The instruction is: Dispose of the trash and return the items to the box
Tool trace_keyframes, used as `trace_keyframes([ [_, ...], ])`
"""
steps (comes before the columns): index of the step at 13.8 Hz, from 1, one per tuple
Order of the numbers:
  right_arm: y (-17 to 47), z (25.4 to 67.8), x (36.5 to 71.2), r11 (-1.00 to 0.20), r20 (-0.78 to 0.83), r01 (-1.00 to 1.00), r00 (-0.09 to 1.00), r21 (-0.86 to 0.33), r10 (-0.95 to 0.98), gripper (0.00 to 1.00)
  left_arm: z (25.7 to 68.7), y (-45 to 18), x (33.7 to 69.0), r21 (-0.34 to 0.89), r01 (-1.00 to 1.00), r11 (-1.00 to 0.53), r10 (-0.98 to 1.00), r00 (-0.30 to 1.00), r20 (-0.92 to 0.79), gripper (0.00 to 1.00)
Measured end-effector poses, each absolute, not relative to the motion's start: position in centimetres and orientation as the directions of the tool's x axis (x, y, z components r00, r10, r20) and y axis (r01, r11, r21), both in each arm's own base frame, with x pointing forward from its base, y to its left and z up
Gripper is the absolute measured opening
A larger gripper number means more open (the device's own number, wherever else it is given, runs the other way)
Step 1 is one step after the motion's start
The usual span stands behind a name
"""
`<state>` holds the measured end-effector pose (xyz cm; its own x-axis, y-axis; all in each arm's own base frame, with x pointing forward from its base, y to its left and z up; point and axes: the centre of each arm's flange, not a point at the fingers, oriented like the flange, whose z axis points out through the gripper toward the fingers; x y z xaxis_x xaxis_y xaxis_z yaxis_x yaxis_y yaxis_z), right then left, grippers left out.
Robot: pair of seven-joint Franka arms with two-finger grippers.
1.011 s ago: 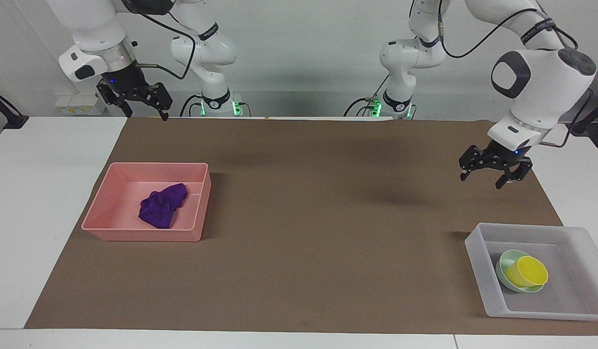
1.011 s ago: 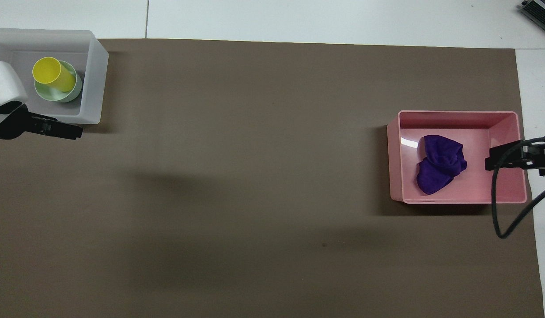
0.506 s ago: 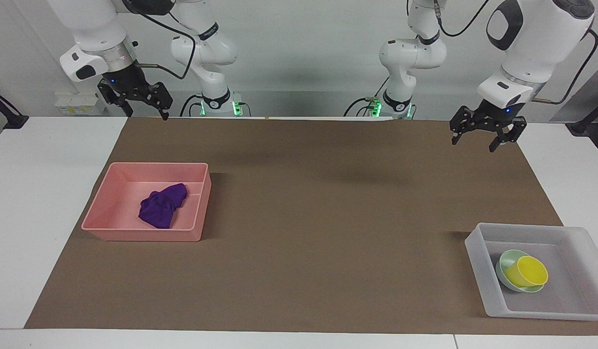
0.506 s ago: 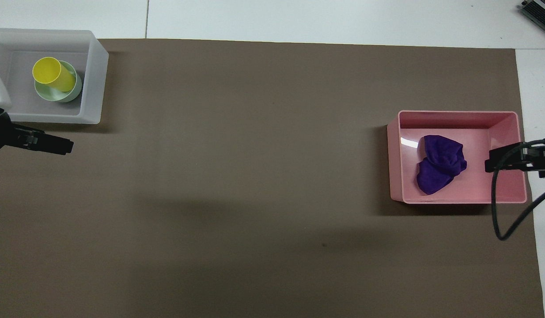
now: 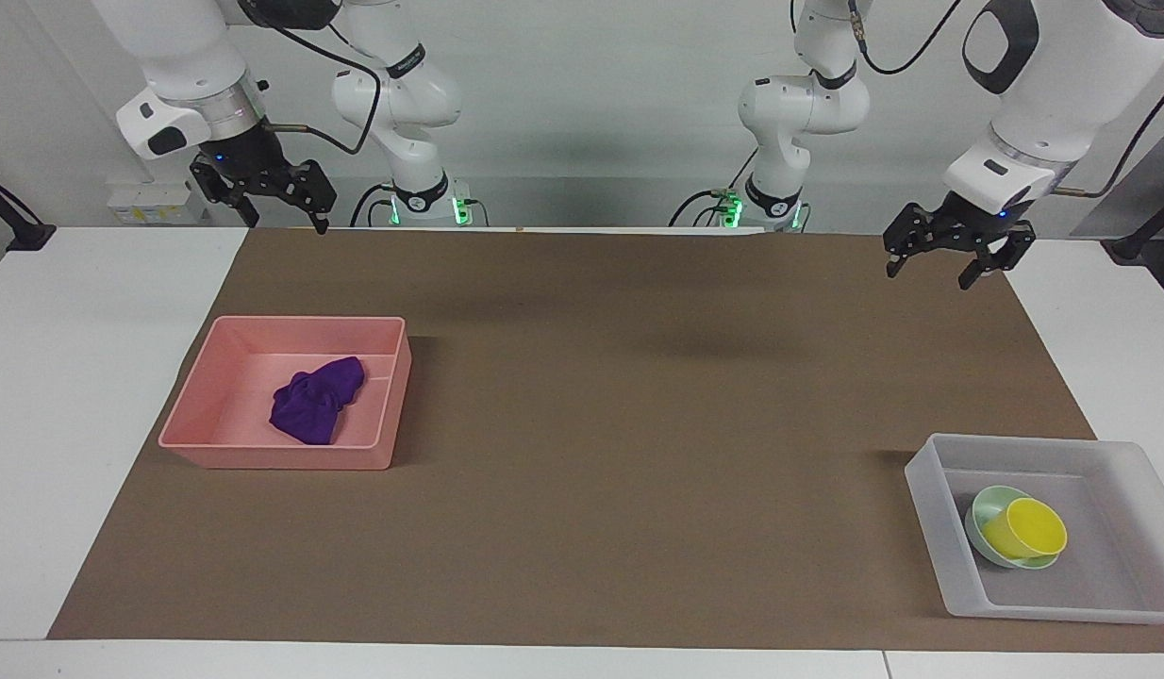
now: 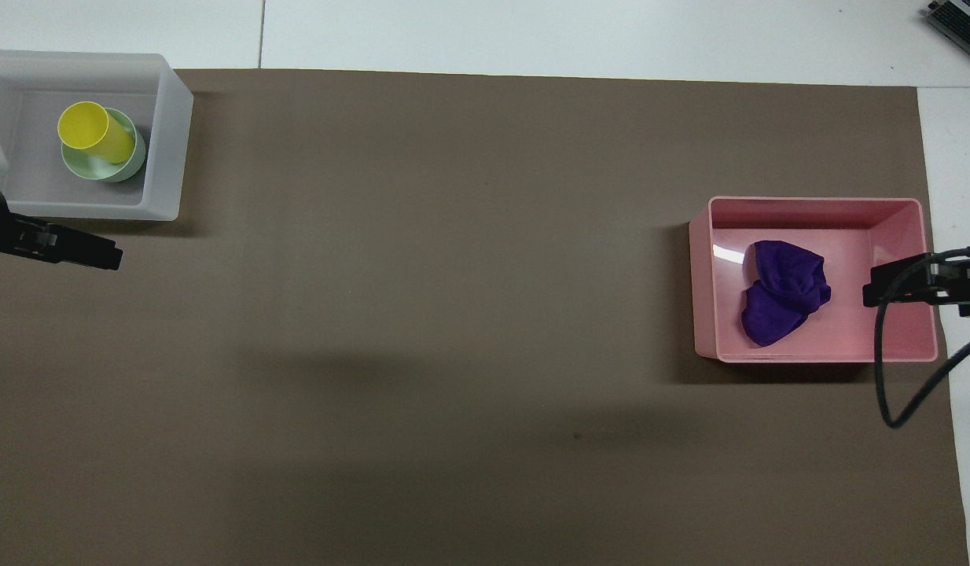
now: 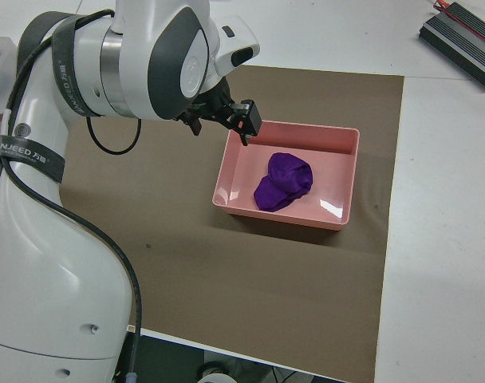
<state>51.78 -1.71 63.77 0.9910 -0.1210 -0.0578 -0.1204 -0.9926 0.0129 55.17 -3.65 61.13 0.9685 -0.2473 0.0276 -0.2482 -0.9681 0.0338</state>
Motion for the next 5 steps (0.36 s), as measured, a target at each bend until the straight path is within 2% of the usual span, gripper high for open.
trace_keyframes([
  [5, -1.71, 63.77, 51.78, -0.993, -0.058, -0.12, 0.991, 0.013, -0.121, 1.0, 61.09, -3.6, 55.17, 0.034, -0.246, -0.969, -0.245, 0.969, 0.026, 1.0],
])
